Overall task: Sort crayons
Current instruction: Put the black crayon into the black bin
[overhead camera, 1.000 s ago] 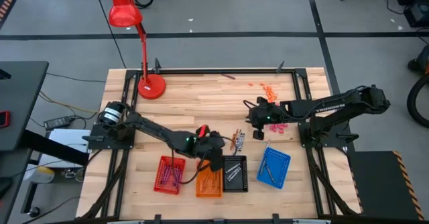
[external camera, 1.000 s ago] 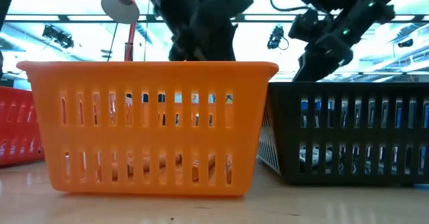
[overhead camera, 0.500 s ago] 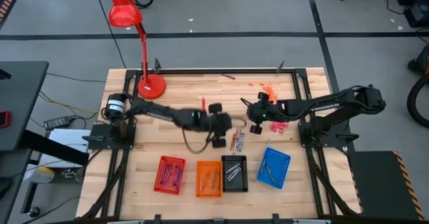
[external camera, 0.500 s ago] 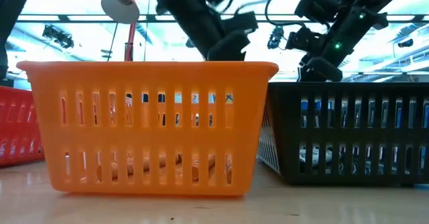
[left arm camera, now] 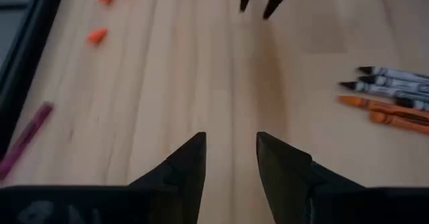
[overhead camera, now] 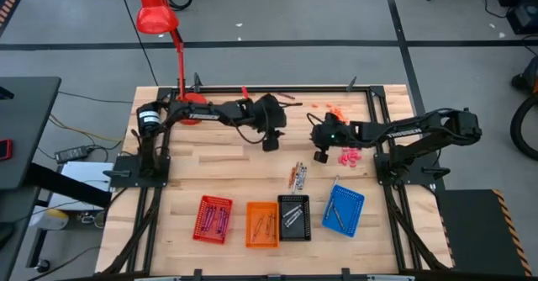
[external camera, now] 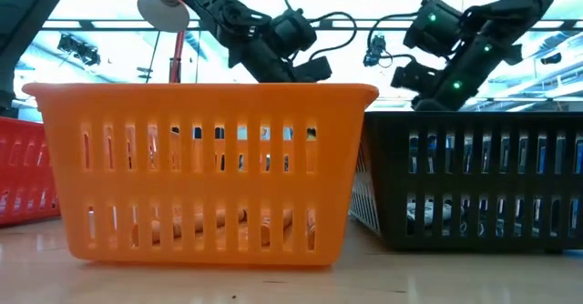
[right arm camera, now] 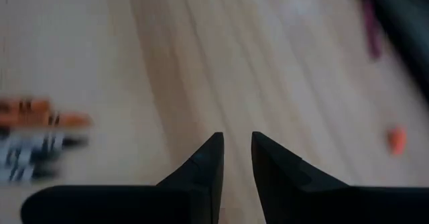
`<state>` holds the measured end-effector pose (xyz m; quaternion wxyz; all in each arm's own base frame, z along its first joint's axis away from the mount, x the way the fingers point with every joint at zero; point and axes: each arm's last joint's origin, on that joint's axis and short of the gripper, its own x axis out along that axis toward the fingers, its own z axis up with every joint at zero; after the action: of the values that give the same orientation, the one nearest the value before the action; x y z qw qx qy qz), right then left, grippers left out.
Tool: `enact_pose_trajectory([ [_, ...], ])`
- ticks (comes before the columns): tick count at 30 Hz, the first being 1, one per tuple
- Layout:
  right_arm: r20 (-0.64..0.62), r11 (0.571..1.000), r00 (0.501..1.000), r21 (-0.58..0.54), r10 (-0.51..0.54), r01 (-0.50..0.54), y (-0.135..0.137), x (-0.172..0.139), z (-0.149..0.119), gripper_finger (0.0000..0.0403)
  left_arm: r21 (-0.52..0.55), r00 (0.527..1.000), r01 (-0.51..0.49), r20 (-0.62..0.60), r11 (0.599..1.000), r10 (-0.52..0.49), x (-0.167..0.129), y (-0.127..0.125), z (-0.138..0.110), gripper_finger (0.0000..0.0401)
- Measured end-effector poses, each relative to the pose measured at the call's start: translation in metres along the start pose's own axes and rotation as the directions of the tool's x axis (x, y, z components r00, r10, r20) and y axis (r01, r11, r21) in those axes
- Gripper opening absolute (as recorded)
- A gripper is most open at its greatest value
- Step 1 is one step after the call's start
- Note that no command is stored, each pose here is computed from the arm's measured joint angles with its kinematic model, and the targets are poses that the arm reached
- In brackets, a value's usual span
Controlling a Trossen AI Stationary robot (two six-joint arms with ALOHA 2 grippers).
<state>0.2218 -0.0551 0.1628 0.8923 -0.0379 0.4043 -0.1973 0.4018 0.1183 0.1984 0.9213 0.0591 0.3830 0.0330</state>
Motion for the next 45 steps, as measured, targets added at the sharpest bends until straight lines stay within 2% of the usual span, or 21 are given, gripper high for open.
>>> enact_pose_trajectory([
  [5,-0.218,0.997,0.976,0.073,0.005,0.012,0.007,-0.010,0.001,0.0078,0.076,0.998,0.010,0.069,0.997,-0.015,0.006,-0.015,-0.001,0.0141],
  [8,-0.314,0.977,0.945,0.213,0.091,-0.023,0.012,-0.014,0.010,0.0075,0.093,0.989,-0.001,0.145,0.996,-0.012,0.012,-0.027,-0.008,0.0141],
  [12,-0.477,0.941,0.866,0.338,0.149,0.025,0.019,-0.018,0.020,0.0075,0.099,0.983,0.007,0.180,0.995,-0.025,0.013,-0.043,-0.015,0.0141],
  [19,-0.646,0.917,0.740,0.386,0.187,0.105,0.040,-0.021,0.029,0.0087,0.156,0.952,0.036,0.295,0.987,-0.081,-0.001,-0.081,-0.023,0.0141],
  [21,-0.659,0.896,0.720,0.428,0.219,0.119,0.044,-0.019,0.031,0.0096,0.172,0.933,0.035,0.347,0.985,-0.094,-0.007,-0.091,-0.027,0.0141],
  [25,-0.695,0.866,0.647,0.490,0.315,0.105,0.048,-0.017,0.027,0.0117,0.158,0.883,0.046,0.455,0.986,-0.114,-0.020,-0.106,-0.033,0.0141],
  [27,-0.710,0.845,0.602,0.524,0.366,0.105,0.046,-0.016,0.025,0.0125,0.138,0.875,0.070,0.468,0.988,-0.127,-0.023,-0.113,-0.039,0.0141],
  [30,-0.725,0.802,0.540,0.580,0.428,0.143,0.044,-0.010,0.020,0.0130,0.107,0.870,0.106,0.472,0.989,-0.144,-0.025,-0.119,-0.042,0.0141],
  [34,-0.762,0.768,0.452,0.600,0.464,0.224,0.037,-0.001,0.009,0.0131,0.106,0.882,0.131,0.442,0.986,-0.165,-0.024,-0.126,-0.045,0.0141],
  [36,-0.762,0.752,0.433,0.613,0.482,0.242,0.034,0.003,0.008,0.0131,0.116,0.889,0.149,0.418,0.982,-0.184,-0.023,-0.130,-0.047,0.0141],
  [39,-0.732,0.714,0.413,0.660,0.542,0.234,0.034,0.009,0.008,0.0131,0.150,0.890,0.228,0.368,0.962,-0.268,-0.023,-0.139,-0.051,0.0141],
  [41,-0.720,0.689,0.371,0.684,0.586,0.240,0.034,0.012,0.006,0.0130,0.171,0.879,0.270,0.357,0.947,-0.315,-0.024,-0.145,-0.052,0.0141],
  [45,-0.733,0.678,0.322,0.678,0.599,0.283,0.034,0.022,0.000,0.0131,0.194,0.872,0.299,0.342,0.934,-0.350,-0.026,-0.156,-0.052,0.0141],
])
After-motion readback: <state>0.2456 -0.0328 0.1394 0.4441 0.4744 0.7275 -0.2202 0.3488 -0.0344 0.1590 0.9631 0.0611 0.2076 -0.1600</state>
